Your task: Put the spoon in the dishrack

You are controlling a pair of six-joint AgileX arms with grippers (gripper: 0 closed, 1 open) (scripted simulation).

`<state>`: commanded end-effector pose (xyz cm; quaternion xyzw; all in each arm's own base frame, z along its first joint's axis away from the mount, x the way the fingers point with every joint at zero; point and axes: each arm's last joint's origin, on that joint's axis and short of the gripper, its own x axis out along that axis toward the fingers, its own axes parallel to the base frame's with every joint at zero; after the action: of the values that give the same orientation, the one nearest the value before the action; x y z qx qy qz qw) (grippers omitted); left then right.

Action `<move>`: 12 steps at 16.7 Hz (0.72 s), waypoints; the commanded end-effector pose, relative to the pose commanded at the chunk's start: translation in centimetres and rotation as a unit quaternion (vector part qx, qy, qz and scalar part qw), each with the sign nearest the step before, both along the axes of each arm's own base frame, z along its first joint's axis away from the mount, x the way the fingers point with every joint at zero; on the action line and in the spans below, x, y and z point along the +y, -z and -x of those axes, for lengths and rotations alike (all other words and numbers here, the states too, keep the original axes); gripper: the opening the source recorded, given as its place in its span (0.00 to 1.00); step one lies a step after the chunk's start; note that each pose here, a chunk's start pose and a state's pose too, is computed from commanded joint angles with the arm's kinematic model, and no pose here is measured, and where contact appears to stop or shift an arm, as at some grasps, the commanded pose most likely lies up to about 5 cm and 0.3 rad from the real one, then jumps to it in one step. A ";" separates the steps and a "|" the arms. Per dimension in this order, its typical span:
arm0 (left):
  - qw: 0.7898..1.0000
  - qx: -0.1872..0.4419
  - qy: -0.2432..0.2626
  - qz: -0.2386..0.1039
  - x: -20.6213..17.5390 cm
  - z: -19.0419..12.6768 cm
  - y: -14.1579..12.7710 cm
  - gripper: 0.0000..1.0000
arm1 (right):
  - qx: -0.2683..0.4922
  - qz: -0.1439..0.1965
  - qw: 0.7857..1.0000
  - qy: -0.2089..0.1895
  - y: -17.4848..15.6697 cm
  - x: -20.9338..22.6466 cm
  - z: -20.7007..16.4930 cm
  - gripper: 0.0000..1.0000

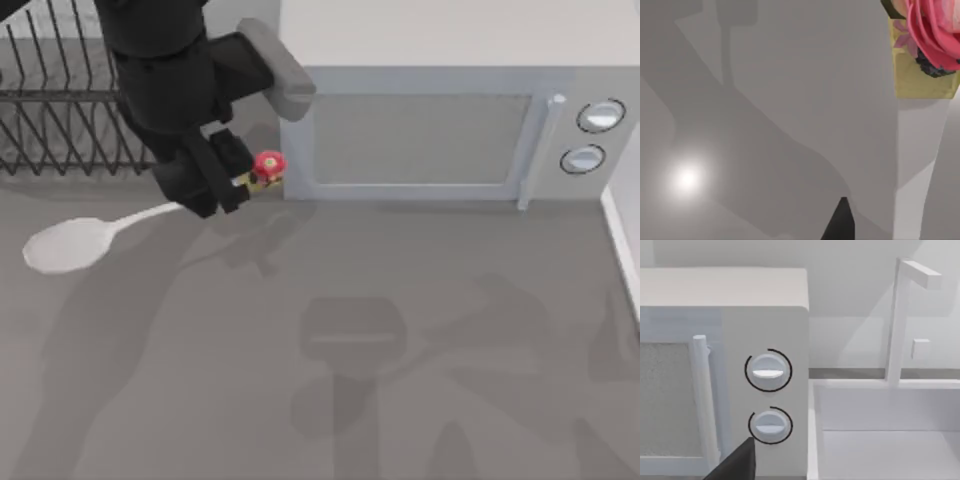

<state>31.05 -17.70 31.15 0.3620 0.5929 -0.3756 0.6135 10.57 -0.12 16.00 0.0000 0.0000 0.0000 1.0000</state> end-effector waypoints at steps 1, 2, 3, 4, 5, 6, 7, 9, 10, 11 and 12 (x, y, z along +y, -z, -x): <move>1.000 -0.001 0.000 0.001 0.0 0.1 -0.2 0.00 | 0.000 0.000 1.000 0.000 0.0 0.0 0.0 1.00; 1.000 -0.001 0.000 0.001 0.0 0.1 -0.2 0.00 | 0.000 0.000 1.000 0.000 0.0 0.0 0.0 1.00; 1.000 -0.001 0.000 0.001 0.0 0.1 -0.2 0.00 | 0.000 0.000 1.000 0.000 0.0 0.0 0.0 1.00; 1.000 0.000 -0.001 0.000 0.1 0.0 -0.1 0.00 | 0.000 0.000 1.000 0.000 0.0 0.0 0.0 1.00; 1.000 -0.001 -0.002 0.001 0.1 0.0 -0.1 0.00 | 0.000 0.000 1.000 0.000 0.0 0.0 0.0 1.00; 1.000 -0.008 -0.010 0.008 0.4 -0.1 -0.4 0.00 | 0.000 0.000 1.000 0.000 0.0 0.0 0.0 1.00; 0.999 -0.019 -0.026 0.022 1.1 -0.1 -0.9 0.00 | 0.000 0.000 1.000 0.000 0.0 0.0 0.0 1.00; 0.994 -0.050 -0.071 0.059 3.0 0.0 -2.0 0.00 | 0.000 0.000 1.000 0.000 0.0 0.0 0.0 1.00; 0.989 -0.068 -0.101 0.079 4.2 0.2 -2.4 0.00 | 0.000 0.000 1.000 0.000 0.0 0.0 0.0 1.00; 0.983 -0.085 -0.134 0.096 5.6 0.4 -2.7 0.00 | 0.000 0.000 1.000 0.000 0.0 0.0 0.0 1.00; 0.975 -0.100 -0.165 0.111 7.0 0.7 -2.8 0.00 | 0.000 0.000 1.000 0.000 0.0 0.0 0.0 1.00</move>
<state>30.39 -10.72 33.94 0.2250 0.5348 -0.2943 0.7595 10.57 -0.12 16.00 0.0000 0.0000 0.0000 1.0000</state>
